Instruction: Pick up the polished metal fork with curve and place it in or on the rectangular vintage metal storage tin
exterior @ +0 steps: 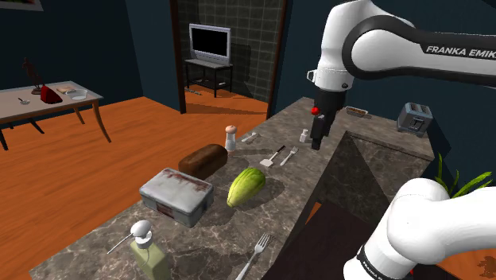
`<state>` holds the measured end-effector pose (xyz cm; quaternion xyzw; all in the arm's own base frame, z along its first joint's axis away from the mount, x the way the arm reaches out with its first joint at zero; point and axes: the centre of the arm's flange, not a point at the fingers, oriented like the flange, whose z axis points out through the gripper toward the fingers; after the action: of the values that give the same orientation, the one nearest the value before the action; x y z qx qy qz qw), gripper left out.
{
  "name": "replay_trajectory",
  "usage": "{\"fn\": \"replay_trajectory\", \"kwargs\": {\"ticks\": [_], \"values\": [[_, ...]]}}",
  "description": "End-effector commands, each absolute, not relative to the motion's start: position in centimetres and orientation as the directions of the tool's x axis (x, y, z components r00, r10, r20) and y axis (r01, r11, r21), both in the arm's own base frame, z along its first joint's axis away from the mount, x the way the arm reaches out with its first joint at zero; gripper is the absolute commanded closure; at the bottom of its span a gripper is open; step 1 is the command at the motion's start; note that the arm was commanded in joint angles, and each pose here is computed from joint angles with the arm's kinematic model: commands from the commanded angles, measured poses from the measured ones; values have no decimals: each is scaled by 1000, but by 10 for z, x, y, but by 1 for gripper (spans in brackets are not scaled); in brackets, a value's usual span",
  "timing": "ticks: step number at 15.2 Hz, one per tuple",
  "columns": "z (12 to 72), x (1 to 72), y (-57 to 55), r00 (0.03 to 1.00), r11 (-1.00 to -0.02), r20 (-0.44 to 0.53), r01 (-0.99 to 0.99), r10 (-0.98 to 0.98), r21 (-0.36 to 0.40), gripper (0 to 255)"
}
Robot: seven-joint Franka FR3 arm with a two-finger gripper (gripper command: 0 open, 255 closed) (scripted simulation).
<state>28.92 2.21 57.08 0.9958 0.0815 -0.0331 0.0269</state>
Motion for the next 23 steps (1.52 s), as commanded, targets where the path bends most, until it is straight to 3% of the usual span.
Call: {"fn": "replay_trajectory", "kwargs": {"ticks": [1,11,23], "values": [[571,289,22,985,-985,-70,164,161,48,0],[452,323,65,834,-834,-67,550,547,35,0],[310,336,132,468,-467,-55,884,882,23,0]]}}
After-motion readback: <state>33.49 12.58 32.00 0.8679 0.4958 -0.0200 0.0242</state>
